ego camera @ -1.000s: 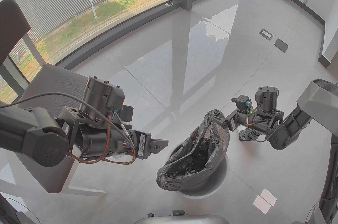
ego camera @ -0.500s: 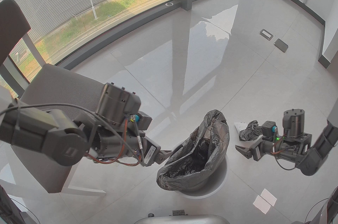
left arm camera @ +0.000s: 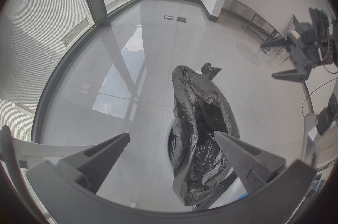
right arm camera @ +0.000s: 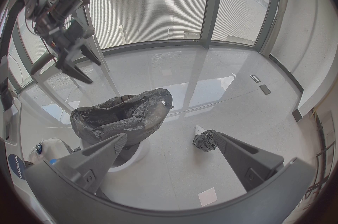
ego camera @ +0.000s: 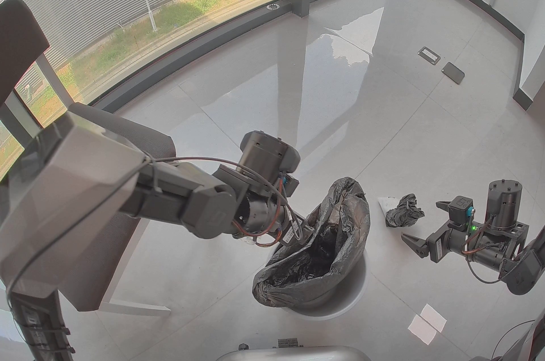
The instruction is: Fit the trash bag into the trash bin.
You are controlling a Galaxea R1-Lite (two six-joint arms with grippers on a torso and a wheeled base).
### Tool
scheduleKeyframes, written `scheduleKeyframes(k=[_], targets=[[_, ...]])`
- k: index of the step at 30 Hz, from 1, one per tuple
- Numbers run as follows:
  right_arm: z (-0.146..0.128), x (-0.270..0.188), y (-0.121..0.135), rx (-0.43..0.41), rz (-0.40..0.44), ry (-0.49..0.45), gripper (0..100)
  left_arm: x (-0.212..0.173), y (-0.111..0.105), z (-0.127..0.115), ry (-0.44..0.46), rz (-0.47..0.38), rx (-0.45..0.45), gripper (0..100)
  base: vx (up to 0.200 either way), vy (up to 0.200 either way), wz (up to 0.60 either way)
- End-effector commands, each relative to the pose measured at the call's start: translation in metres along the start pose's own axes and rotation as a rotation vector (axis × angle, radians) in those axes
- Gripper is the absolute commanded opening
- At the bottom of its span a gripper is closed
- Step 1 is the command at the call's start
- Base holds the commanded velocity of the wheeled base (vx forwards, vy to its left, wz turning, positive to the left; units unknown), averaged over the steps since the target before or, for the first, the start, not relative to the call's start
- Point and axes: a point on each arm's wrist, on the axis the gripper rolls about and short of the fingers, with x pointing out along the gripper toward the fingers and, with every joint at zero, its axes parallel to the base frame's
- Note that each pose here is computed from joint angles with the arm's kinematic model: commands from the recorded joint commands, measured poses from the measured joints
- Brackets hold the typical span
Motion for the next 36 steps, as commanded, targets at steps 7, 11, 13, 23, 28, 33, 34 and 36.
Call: scheduleKeyframes(k=[7, 11, 13, 23, 28, 33, 34, 36], targets=[[0.0, -0.005, 0.005, -0.008, 0.015, -0.013, 100, 0.052, -0.011, -0.011, 0.074, 0.04, 0.07, 100, 0.0, 0.0, 0.0], [-0.001, -0.007, 0.005, -0.009, 0.014, -0.02, 100, 0.054, -0.012, -0.012, 0.075, 0.039, 0.074, 100, 0.0, 0.0, 0.0], [0.0, -0.007, 0.006, -0.01, 0.015, -0.021, 100, 0.057, -0.013, -0.013, 0.081, 0.038, 0.084, 100, 0.0, 0.0, 0.0], [-0.001, -0.008, 0.006, -0.009, 0.016, -0.017, 100, 0.062, -0.036, -0.007, 0.064, 0.028, 0.124, 100, 0.0, 0.0, 0.0], [-0.001, -0.008, 0.006, -0.009, 0.015, -0.018, 100, 0.069, -0.039, -0.012, 0.08, 0.031, 0.134, 100, 0.0, 0.0, 0.0], [0.0, -0.009, 0.006, -0.009, 0.015, -0.023, 100, 0.076, -0.039, -0.015, 0.094, 0.055, 0.135, 100, 0.0, 0.0, 0.0], [0.0, -0.01, 0.005, -0.009, 0.014, -0.026, 100, 0.076, -0.039, -0.014, 0.093, 0.055, 0.135, 100, 0.0, 0.0, 0.0], [0.0, -0.01, 0.005, -0.01, 0.014, -0.027, 100, 0.077, -0.039, -0.014, 0.093, 0.056, 0.134, 100, 0.0, 0.0, 0.0]])
